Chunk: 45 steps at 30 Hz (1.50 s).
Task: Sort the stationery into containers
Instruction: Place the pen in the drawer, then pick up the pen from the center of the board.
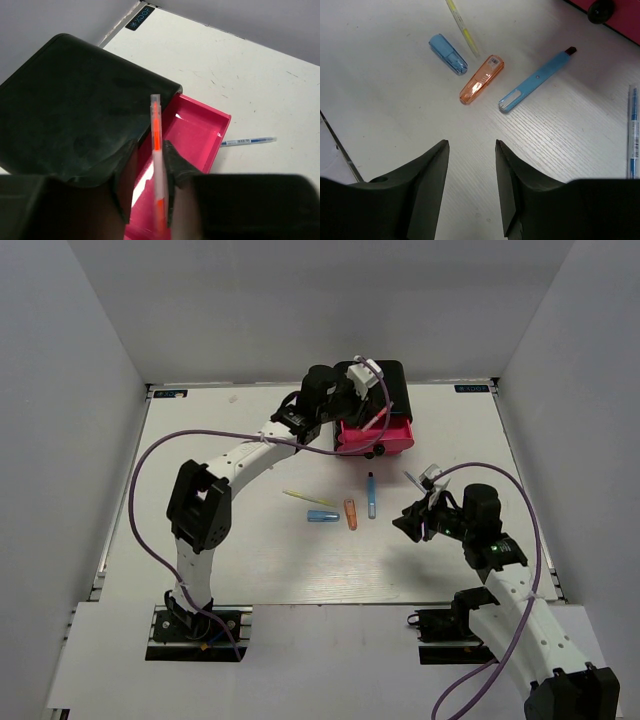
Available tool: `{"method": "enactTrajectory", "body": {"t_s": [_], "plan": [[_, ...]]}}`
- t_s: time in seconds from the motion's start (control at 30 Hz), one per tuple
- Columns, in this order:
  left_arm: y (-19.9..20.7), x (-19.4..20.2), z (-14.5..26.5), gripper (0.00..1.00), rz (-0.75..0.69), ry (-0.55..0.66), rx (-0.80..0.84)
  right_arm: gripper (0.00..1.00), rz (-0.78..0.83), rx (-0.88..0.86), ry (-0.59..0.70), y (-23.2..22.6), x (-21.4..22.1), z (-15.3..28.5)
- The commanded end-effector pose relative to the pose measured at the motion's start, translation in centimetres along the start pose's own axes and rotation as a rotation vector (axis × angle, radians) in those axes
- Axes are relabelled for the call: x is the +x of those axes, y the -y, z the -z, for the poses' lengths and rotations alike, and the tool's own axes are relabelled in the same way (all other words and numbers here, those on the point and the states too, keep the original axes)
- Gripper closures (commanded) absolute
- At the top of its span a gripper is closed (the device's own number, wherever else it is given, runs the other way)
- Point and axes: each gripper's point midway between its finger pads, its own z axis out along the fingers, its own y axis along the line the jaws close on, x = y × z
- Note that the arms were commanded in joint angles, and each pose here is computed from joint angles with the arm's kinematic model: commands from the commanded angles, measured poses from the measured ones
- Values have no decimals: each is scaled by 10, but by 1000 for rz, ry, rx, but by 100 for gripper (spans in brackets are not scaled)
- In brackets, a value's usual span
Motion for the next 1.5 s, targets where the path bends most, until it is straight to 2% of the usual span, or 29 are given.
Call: {"method": "enactTrajectory", "body": {"t_s": [0.0,0.07,0.17,0.23,0.33,0.4,0.43,0.5,0.53,0.57,0.6,0.63,0.67,0.7,0.77,0.8,0.83,0.87,0.9,0.93,0.97,1.0,1.1,1.13,1.17,1.23,1.3,1.43,1.47], "plan": [[9,-26,10,61,-27,41,6,52,35,-4,37,2,-13,-1],[9,-32,13,52,-31,51,5,50,44,-4,38,3,-14,-2],[8,-44,19,49,-38,71,-11,44,53,-6,28,3,-11,-2],[9,-58,22,40,-28,102,-32,42,68,-22,30,0,-12,-3],[7,-88,39,35,7,169,-68,42,135,-81,44,-6,-15,-5],[0,-100,53,28,55,187,-134,47,253,-112,63,-6,-24,-7],[-1,-105,72,25,122,189,-177,50,258,-144,45,-7,-20,-12],[-9,-105,97,23,211,196,-231,53,354,-173,30,-7,-20,-19],[-7,-72,106,23,278,127,-268,54,396,-168,38,-5,-37,-21],[-11,-87,140,18,342,178,-353,54,382,-189,-22,2,-24,-34],[-9,-80,156,16,375,173,-384,56,434,-199,-5,1,-44,-38],[-4,-36,166,13,419,86,-416,56,431,-212,-36,3,-40,-47],[-4,-25,182,7,493,85,-475,56,468,-220,-29,1,-52,-54],[2,-32,212,6,525,126,-495,54,451,-236,-80,4,-41,-67],[11,24,237,5,633,31,-577,52,528,-252,-73,-7,-63,-81],[16,36,250,5,666,20,-597,52,509,-279,-132,-7,-49,-95],[24,48,270,5,701,26,-608,49,540,-295,-108,-16,-72,-102],[30,63,282,3,733,-2,-629,49,540,-323,-126,-26,-71,-109],[35,84,290,2,792,-21,-653,47,502,-319,-207,-19,-52,-124],[40,90,298,1,824,-19,-657,46,488,-317,-183,-26,-77,-133],[44,86,313,1,850,28,-659,46,475,-323,-225,-29,-68,-145],[48,103,321,1,896,6,-686,46,459,-311,-258,-26,-61,-155],[54,114,346,1,960,47,-719,44,504,-288,-274,-33,-74,-180],[54,113,352,1,969,62,-729,43,494,-303,-362,-37,-47,-191],[56,114,356,1,969,61,-730,43,512,-293,-340,-38,-65,-200],[58,122,365,1,988,42,-757,41,489,-290,-447,-35,-34,-216],[60,128,372,1,997,20,-778,41,484,-251,-461,-31,-42,-225],[63,133,376,1,1016,2,-789,40,518,-252,-499,-32,-26,-243],[63,135,376,1,1016,4,-788,40,512,-257,-553,-29,-8,-245]]}}
